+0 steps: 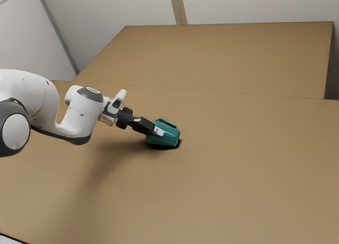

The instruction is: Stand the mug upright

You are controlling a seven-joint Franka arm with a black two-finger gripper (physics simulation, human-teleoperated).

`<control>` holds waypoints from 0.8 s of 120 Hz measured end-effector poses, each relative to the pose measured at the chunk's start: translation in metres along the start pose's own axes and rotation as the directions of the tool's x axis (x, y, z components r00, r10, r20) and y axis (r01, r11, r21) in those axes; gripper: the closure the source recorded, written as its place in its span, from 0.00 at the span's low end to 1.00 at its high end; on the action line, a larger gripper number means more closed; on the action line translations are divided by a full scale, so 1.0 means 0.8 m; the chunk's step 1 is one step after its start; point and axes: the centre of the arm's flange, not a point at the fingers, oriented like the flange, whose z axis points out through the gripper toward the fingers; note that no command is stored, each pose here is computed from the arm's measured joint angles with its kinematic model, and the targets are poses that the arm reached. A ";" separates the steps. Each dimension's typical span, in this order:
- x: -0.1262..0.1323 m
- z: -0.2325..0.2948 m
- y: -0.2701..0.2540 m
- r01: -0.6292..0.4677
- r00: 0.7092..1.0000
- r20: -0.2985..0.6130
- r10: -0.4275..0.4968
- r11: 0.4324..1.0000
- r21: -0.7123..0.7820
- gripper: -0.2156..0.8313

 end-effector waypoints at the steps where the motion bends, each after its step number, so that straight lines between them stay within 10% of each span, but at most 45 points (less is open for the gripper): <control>1: 0.000 0.000 0.000 0.000 1.000 0.000 0.000 1.000 0.000 0.75; 63: 0.032 -0.033 0.060 -0.093 0.995 -0.016 0.094 0.995 0.019 0.94; 96: 0.048 -0.078 0.108 -0.254 0.961 0.147 0.232 0.955 0.154 0.95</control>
